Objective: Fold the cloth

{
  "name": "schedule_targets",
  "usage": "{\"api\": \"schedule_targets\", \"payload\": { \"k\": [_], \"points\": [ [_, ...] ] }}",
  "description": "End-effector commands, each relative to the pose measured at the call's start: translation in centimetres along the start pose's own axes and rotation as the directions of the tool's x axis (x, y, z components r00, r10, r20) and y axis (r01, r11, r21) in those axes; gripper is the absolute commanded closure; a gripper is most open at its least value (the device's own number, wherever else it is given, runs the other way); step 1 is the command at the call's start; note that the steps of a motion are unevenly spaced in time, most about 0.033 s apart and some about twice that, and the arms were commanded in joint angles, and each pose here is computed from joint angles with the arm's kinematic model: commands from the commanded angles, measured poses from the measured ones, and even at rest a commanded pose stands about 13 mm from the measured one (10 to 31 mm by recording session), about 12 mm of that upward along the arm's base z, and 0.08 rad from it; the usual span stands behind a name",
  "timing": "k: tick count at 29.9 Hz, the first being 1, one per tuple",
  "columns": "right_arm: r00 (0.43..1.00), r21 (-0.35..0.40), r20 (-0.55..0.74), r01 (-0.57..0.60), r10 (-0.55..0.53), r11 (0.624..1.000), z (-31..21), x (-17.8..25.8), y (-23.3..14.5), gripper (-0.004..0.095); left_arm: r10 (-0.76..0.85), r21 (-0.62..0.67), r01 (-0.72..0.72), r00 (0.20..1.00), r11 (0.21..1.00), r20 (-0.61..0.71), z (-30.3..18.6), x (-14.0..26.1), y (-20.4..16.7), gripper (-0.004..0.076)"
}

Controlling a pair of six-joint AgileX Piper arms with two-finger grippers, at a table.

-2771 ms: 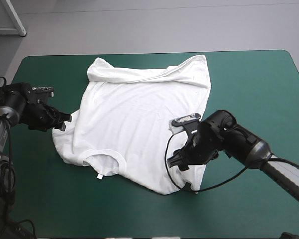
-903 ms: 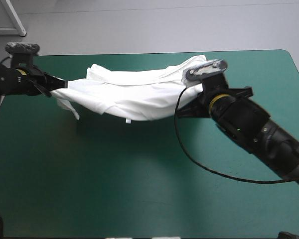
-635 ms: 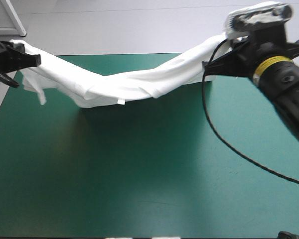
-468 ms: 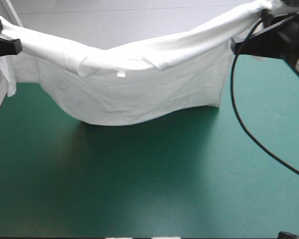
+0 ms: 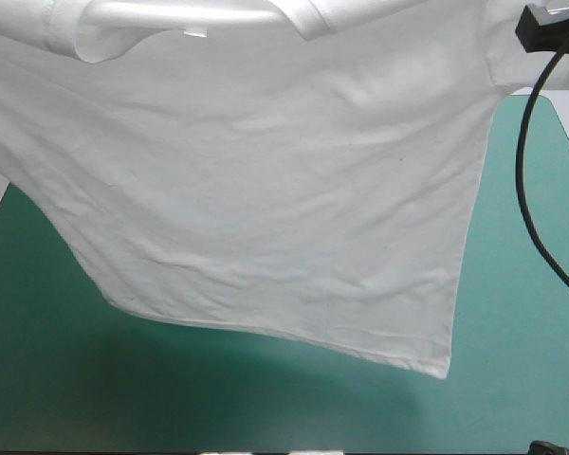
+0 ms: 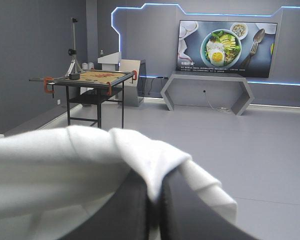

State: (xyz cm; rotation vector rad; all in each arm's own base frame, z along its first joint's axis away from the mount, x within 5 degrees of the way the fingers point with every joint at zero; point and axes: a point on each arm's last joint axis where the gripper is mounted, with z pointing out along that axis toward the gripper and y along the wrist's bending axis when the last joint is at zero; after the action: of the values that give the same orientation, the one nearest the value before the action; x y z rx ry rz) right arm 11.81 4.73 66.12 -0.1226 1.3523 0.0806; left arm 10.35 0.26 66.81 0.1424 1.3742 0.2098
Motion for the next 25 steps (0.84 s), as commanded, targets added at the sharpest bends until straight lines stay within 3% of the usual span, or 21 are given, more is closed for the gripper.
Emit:
{"api": "schedule_targets", "payload": {
  "k": [1,9,13,25],
  "points": [
    [0.997,0.026,0.060,0.050,-0.052,0.998,0.9,-0.3,0.6,0.0927,0.000,0.007,0.000,0.999,1.000,0.051,0.7,-0.3,-0.1,0.0733],
    [0.970,0.007,-0.176,0.171,-0.167,0.985,9.5,6.2,7.3,0.0927,-0.045,0.133,0.070,0.981,0.989,-0.188,8.8,5.5,-2.1,0.0733],
    [0.941,0.013,-0.300,0.167,-0.155,0.986,15.0,11.0,7.9,0.0927,-0.026,0.166,0.083,0.947,0.983,-0.320,13.4,9.9,-3.1,0.0733],
    [0.934,0.053,-0.332,0.162,-0.136,0.985,26.6,22.9,7.2,0.0927,-0.063,0.146,0.147,0.881,0.978,-0.468,25.6,23.0,-5.7,0.0733]
  ]
}}
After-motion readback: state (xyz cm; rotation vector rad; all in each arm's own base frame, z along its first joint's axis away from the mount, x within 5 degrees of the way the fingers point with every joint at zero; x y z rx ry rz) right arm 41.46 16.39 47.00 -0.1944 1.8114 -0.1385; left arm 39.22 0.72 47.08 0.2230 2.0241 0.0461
